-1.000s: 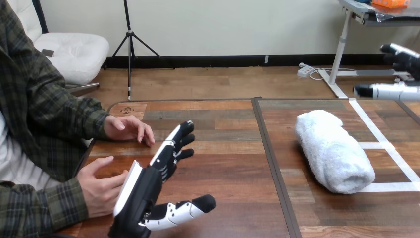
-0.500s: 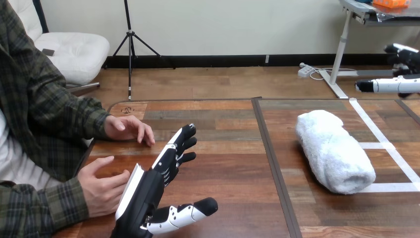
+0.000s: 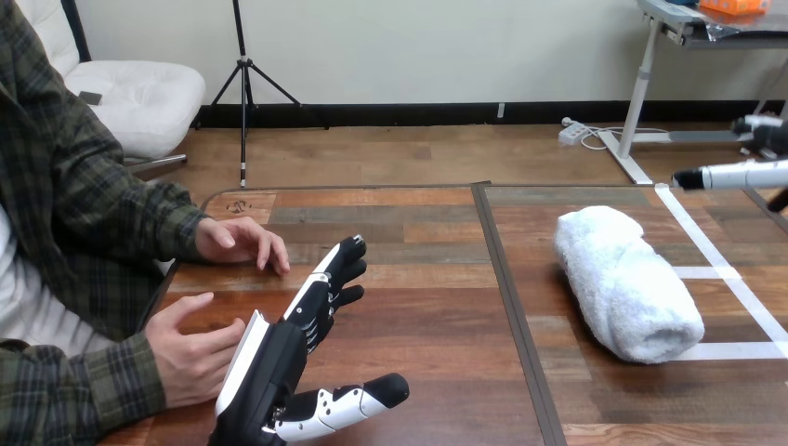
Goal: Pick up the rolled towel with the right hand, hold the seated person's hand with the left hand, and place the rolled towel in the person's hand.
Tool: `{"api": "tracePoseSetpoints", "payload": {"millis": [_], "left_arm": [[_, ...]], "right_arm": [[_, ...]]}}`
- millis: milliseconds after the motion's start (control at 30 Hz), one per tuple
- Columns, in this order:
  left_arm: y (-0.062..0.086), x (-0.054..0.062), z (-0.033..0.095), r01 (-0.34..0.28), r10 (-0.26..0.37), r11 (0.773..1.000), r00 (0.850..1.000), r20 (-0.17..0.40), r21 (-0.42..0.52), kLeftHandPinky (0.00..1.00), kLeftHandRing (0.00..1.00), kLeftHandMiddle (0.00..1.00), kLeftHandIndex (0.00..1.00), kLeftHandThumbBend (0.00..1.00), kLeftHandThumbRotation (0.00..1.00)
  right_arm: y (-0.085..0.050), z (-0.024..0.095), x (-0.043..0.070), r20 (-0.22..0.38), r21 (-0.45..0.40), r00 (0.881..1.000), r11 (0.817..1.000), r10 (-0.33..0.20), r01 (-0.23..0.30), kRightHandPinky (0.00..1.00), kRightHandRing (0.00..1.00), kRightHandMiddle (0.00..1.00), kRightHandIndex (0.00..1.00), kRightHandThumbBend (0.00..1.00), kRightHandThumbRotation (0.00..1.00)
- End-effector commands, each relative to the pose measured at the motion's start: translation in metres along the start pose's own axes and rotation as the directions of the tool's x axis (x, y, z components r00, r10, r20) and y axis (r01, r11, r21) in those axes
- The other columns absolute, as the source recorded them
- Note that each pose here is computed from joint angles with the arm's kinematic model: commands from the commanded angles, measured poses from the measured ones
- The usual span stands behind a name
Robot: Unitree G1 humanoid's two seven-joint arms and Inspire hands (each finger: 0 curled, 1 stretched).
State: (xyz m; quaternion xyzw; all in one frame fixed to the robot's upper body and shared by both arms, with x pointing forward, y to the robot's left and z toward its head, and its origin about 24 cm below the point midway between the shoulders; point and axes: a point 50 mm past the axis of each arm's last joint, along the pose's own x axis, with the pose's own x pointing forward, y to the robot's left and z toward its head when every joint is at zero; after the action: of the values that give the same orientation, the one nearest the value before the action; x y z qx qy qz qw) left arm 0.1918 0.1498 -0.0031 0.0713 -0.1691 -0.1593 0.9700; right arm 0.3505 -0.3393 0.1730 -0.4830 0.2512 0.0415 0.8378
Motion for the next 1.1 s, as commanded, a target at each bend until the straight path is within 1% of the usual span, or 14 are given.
{"api": "tracePoseSetpoints", "payload": {"millis": [0, 33, 200, 333, 367, 533, 633, 733, 767, 800, 833, 867, 967, 1067], "left_arm": [[-0.001, 0.021, 0.025, 0.01, -0.014, 1.0, 0.981, 0.193, 0.02, 0.87, 0.93, 0.95, 0.93, 1.0, 0.5], [-0.001, 0.02, 0.025, 0.01, -0.014, 1.0, 0.981, 0.192, 0.022, 0.87, 0.93, 0.95, 0.93, 1.0, 0.5], [0.0, 0.019, 0.025, 0.012, -0.015, 1.0, 0.98, 0.199, 0.021, 0.88, 0.94, 0.95, 0.93, 1.0, 0.5], [0.0, 0.017, 0.025, 0.008, -0.012, 1.0, 0.98, 0.198, 0.02, 0.88, 0.94, 0.95, 0.92, 1.0, 0.5], [0.001, 0.016, 0.025, 0.004, -0.009, 1.0, 0.981, 0.196, 0.024, 0.88, 0.94, 0.95, 0.92, 1.0, 0.5], [0.002, 0.014, 0.026, -0.002, -0.004, 1.0, 0.98, 0.2, 0.03, 0.87, 0.93, 0.95, 0.92, 1.0, 0.51], [0.002, 0.013, 0.026, -0.004, 0.0, 1.0, 0.981, 0.193, 0.021, 0.87, 0.93, 0.95, 0.92, 1.0, 0.51], [0.001, 0.012, 0.026, -0.007, 0.004, 1.0, 0.979, 0.201, 0.015, 0.87, 0.93, 0.94, 0.92, 1.0, 0.51], [0.002, 0.012, 0.026, -0.005, 0.002, 1.0, 0.979, 0.202, 0.012, 0.87, 0.93, 0.94, 0.92, 1.0, 0.51], [0.002, 0.012, 0.026, -0.003, 0.001, 1.0, 0.98, 0.201, 0.011, 0.87, 0.93, 0.94, 0.92, 1.0, 0.5], [0.001, 0.011, 0.026, -0.002, 0.0, 1.0, 0.98, 0.201, 0.01, 0.87, 0.93, 0.94, 0.92, 1.0, 0.5], [0.001, 0.011, 0.027, -0.003, 0.001, 1.0, 0.979, 0.204, 0.008, 0.87, 0.93, 0.94, 0.92, 1.0, 0.5], [0.001, 0.011, 0.028, -0.005, 0.003, 1.0, 0.977, 0.214, 0.009, 0.87, 0.93, 0.94, 0.91, 1.0, 0.5], [0.001, 0.01, 0.029, -0.007, 0.004, 1.0, 0.975, 0.222, 0.013, 0.86, 0.92, 0.94, 0.91, 1.0, 0.5]], "right_arm": [[-0.032, 0.053, 0.004, 0.065, -0.067, 0.996, 0.995, -0.063, 0.067, 0.82, 0.96, 0.99, 1.0, 1.0, 0.63], [-0.032, 0.053, 0.005, 0.057, -0.064, 0.996, 0.996, -0.063, 0.067, 0.84, 0.97, 0.99, 1.0, 1.0, 0.63], [-0.023, 0.058, 0.01, 0.057, -0.048, 0.998, 0.999, 0.02, -0.017, 0.93, 0.99, 1.0, 1.0, 1.0, 0.62], [-0.015, 0.06, 0.014, 0.043, -0.053, 0.998, 0.997, 0.053, -0.051, 0.93, 1.0, 1.0, 1.0, 0.99, 0.61], [-0.012, 0.061, 0.016, 0.035, -0.08, 0.997, 0.995, 0.064, -0.061, 0.92, 1.0, 1.0, 1.0, 0.98, 0.6], [-0.001, 0.067, 0.021, 0.009, -0.179, 0.996, 0.98, 0.09, -0.087, 0.79, 1.0, 1.0, 1.0, 0.98, 0.64], [0.005, 0.07, 0.025, -0.009, -0.128, 0.995, 0.987, 0.1, -0.1, 0.74, 1.0, 1.0, 1.0, 0.99, 0.63], [0.011, 0.074, 0.028, -0.037, -0.251, 0.996, 0.964, 0.08, -0.087, 0.66, 0.99, 1.0, 1.0, 0.98, 0.66], [0.016, 0.075, 0.029, -0.026, -0.259, 0.995, 0.96, 0.101, -0.104, 0.63, 0.99, 1.0, 1.0, 0.98, 0.67], [0.018, 0.076, 0.03, -0.015, -0.255, 0.993, 0.96, 0.117, -0.117, 0.59, 0.99, 1.0, 1.0, 0.92, 0.67], [0.02, 0.076, 0.031, -0.009, -0.252, 0.992, 0.959, 0.128, -0.126, 0.58, 0.99, 1.0, 1.0, 0.9, 0.67], [0.023, 0.075, 0.032, -0.018, -0.228, 0.993, 0.966, 0.12, -0.121, 0.56, 1.0, 1.0, 1.0, 0.88, 0.67], [0.03, 0.073, 0.036, -0.047, -0.193, 0.994, 0.975, 0.103, -0.11, 0.58, 1.0, 1.0, 1.0, 0.89, 0.64], [0.036, 0.073, 0.038, -0.064, -0.196, 0.993, 0.974, 0.104, -0.115, 0.59, 1.0, 1.0, 1.0, 0.9, 0.62]]}}
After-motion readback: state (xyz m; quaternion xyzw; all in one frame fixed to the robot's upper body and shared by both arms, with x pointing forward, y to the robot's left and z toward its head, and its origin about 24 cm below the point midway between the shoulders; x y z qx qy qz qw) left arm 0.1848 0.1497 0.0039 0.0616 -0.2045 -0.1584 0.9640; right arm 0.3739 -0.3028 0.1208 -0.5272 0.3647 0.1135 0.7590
